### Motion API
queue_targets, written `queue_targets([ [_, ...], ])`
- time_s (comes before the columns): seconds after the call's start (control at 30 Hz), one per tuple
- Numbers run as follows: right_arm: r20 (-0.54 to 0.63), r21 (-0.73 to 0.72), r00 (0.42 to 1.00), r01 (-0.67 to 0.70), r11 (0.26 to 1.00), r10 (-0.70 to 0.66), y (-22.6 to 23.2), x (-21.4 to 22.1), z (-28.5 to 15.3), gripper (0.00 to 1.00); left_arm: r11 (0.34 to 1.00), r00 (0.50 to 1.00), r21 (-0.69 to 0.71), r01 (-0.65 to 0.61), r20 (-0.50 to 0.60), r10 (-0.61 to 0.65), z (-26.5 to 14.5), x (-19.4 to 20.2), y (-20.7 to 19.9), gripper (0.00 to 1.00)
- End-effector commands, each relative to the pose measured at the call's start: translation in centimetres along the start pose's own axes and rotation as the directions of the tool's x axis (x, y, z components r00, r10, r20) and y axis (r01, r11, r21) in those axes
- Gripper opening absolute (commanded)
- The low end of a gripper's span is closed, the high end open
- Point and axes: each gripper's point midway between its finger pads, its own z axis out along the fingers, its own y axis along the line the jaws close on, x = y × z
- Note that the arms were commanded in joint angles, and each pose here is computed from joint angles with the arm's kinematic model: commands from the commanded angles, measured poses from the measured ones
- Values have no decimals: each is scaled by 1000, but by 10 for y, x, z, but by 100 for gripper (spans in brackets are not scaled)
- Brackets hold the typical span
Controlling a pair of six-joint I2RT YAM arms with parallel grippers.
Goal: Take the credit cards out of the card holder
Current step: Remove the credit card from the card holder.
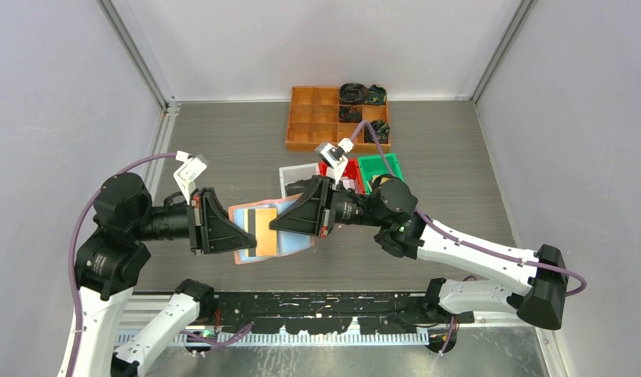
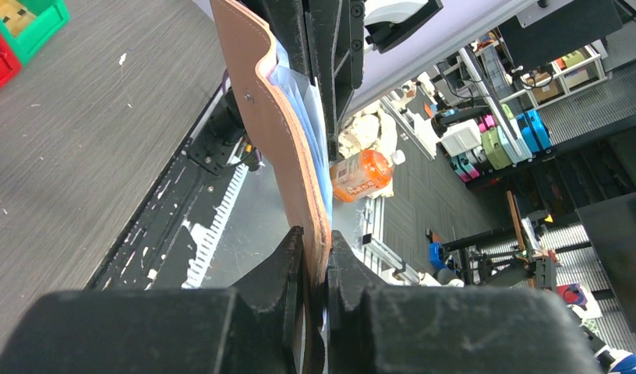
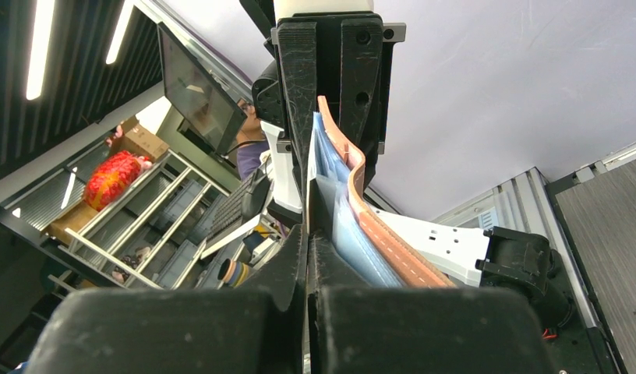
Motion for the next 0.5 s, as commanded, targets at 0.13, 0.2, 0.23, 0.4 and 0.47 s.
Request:
queue_targets([
  [0.13,47,-85,996,75,994,-71,38,-17,-14,1,997,997,38,-69,20,68,-2,-8,-15,9],
  [0.2,62,-58,994,90,994,-86,36,-19,-19,1,997,997,37,-73,23,72,-2,-9,-15,9],
  [0.23,67,-44,993,98,994,-95,35,-20,-21,1,997,997,36,-73,23,72,-2,-9,-15,8],
  [0.4,56,-42,996,75,996,-72,31,-19,-18,1,997,997,33,-75,25,75,-1,-10,-13,8],
  [0.47,50,-61,997,60,996,-57,32,-18,-16,1,996,996,30,-81,25,80,-1,-10,-12,7],
])
